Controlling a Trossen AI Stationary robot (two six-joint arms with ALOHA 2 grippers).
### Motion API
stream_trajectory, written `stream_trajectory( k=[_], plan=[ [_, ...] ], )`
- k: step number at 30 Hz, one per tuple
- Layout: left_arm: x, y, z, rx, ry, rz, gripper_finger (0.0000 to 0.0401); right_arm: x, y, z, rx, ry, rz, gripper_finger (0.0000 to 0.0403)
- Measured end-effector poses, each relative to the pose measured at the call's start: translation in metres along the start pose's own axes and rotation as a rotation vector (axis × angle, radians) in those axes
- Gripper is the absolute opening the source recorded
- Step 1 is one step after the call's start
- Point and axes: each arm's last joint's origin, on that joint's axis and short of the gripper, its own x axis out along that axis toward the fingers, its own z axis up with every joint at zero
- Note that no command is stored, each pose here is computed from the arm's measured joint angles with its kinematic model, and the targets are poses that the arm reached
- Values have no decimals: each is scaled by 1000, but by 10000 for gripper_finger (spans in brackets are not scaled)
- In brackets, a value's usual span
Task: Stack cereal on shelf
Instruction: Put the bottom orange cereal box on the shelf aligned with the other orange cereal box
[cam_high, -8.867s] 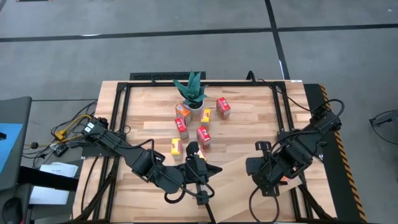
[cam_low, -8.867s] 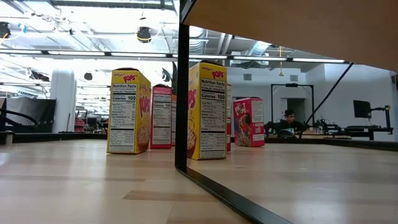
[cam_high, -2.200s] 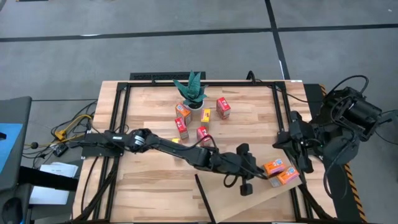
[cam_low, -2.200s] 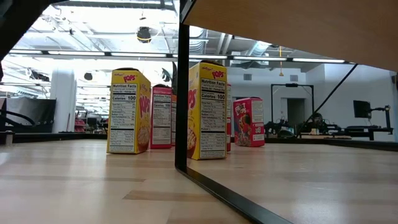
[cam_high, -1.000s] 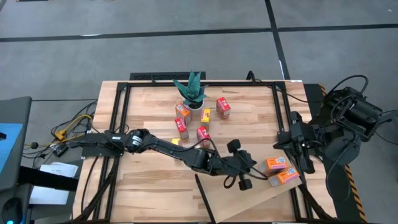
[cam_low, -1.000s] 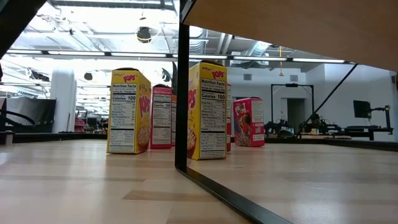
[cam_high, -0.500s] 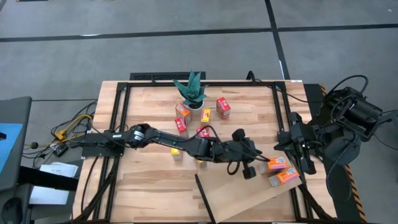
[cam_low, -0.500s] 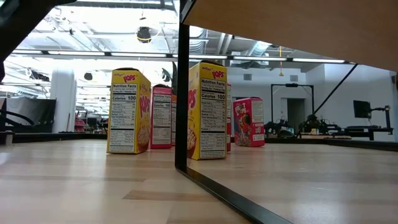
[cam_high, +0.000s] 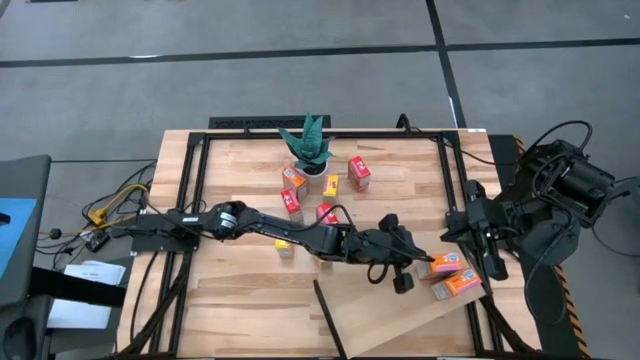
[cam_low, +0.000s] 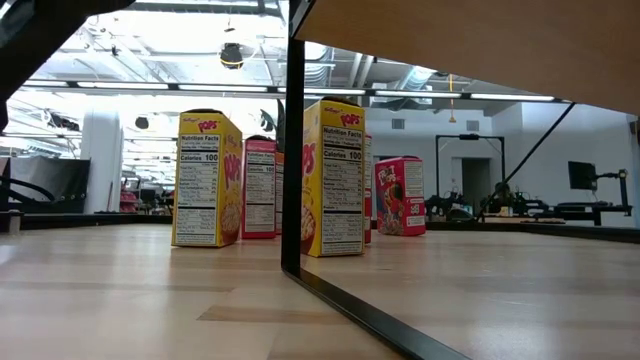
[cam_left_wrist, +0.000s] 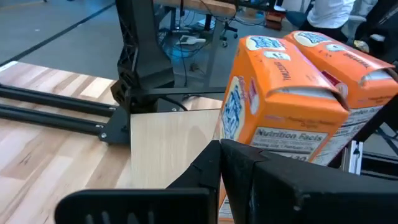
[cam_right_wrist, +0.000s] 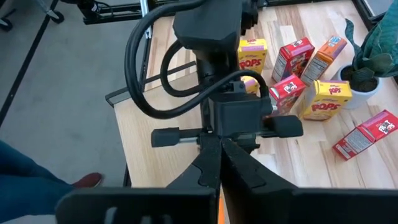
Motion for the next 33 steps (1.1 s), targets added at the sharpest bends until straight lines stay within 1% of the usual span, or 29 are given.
stream_trajectory(
  k=[7,17,24,27,30,33],
  plan=[
    [0,-2,2,-26,-19,-11,0,0,0,0,3,17,17,18],
    [-2,-8,3,-57,-33,-69,0,0,0,-1,22,17,17,36],
    [-1,-9,1,-63,-23,-73,0,0,1,-1,25,18,17,25],
    [-1,-7,-4,-46,21,-45,0,0,1,-1,25,18,17,19],
    [-4,-4,-8,-1,88,1,0,0,1,-1,24,18,17,18],
    [-12,-3,1,9,117,7,0,0,1,-1,24,18,17,26]
  ],
)
